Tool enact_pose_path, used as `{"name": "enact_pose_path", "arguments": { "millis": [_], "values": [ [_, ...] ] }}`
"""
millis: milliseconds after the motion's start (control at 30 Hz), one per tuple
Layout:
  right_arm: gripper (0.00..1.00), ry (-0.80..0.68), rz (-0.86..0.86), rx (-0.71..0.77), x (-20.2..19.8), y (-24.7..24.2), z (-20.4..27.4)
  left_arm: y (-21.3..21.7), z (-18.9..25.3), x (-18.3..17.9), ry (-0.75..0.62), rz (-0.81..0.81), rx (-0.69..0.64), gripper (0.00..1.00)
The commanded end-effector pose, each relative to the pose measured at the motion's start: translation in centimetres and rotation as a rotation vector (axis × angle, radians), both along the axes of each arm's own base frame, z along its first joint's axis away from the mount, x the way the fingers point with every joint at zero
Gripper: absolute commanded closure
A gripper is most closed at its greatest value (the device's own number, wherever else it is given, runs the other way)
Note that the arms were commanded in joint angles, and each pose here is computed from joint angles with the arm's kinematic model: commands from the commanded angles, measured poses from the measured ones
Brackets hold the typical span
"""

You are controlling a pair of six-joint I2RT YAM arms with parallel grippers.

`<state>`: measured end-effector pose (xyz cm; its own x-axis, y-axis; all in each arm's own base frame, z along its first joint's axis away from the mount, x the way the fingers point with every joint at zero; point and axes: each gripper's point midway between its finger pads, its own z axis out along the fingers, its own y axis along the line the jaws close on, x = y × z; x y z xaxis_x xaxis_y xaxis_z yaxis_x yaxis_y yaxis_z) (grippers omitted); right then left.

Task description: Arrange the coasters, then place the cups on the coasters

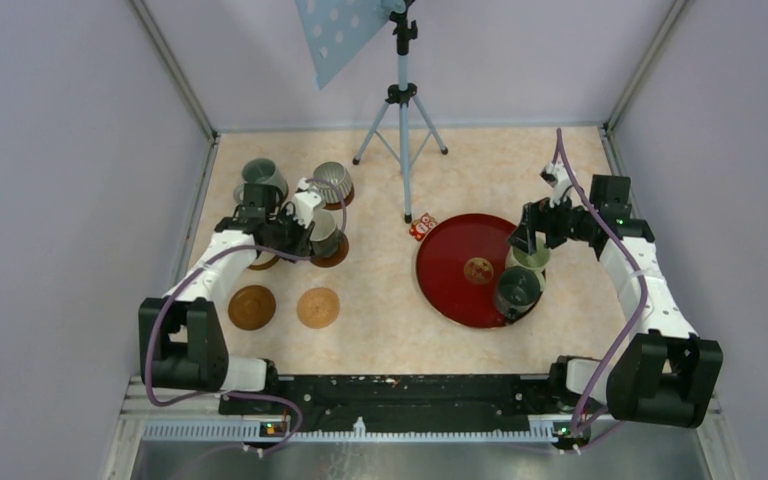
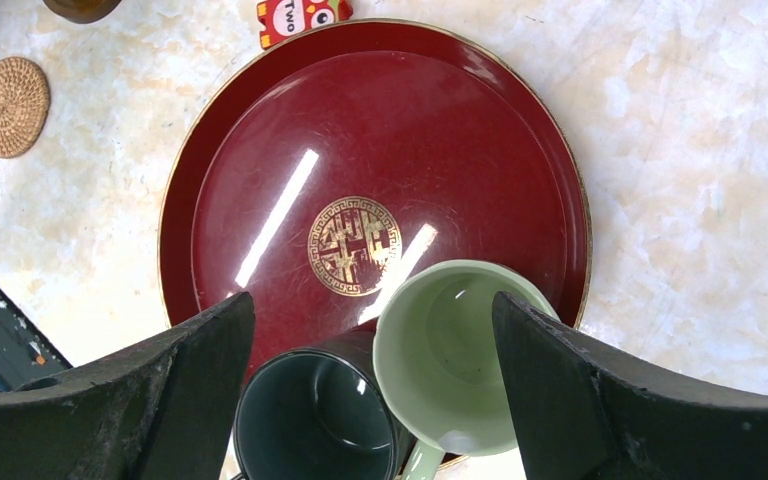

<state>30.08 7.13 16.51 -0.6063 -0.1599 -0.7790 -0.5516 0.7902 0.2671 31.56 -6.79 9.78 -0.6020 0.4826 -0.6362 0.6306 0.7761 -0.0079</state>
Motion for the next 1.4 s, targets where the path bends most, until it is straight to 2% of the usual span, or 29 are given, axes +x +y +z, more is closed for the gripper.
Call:
{"name": "enact_pose_path", "arguments": {
  "millis": [0, 167, 400, 633, 933, 1133, 1367],
  "values": [
    [0.13, -0.024, 0.021, 0.005, 0.1, 0.1, 0.3, -0.4, 2.1, 2.2, -0.093, -0.005, -0.032, 0.97],
    [0.13, -0.022, 0.021, 0.006, 0.1, 0.1, 0.3, -0.4, 1.6, 2.2, -0.08, -0.005, -0.027, 0.93],
    [0.13, -0.023, 0.021, 0.006, 0.2, 0.1, 0.3, -0.5, 1.7, 2.1, -0.077, -0.001, -0.035, 0.76],
    [0.13, -0.022, 0.022, 0.006, 0.2, 0.1, 0.3, -0.6, 1.7, 2.0, -0.066, 0.002, -0.045, 0.51],
    [0.13, -0.023, 0.023, 0.006, 0.2, 0.2, 0.3, -0.7, 2.1, 1.3, -0.039, 0.016, -0.055, 0.35],
    [0.13, -0.027, 0.023, 0.006, 0.2, 0.2, 0.5, -0.9, 2.3, 0.2, -0.003, 0.019, -0.072, 0.33],
    [0.13, -0.029, 0.024, 0.006, 0.2, 0.2, 0.5, -1.1, 2.3, -0.5, 0.02, 0.022, -0.086, 0.36]
  ]
}}
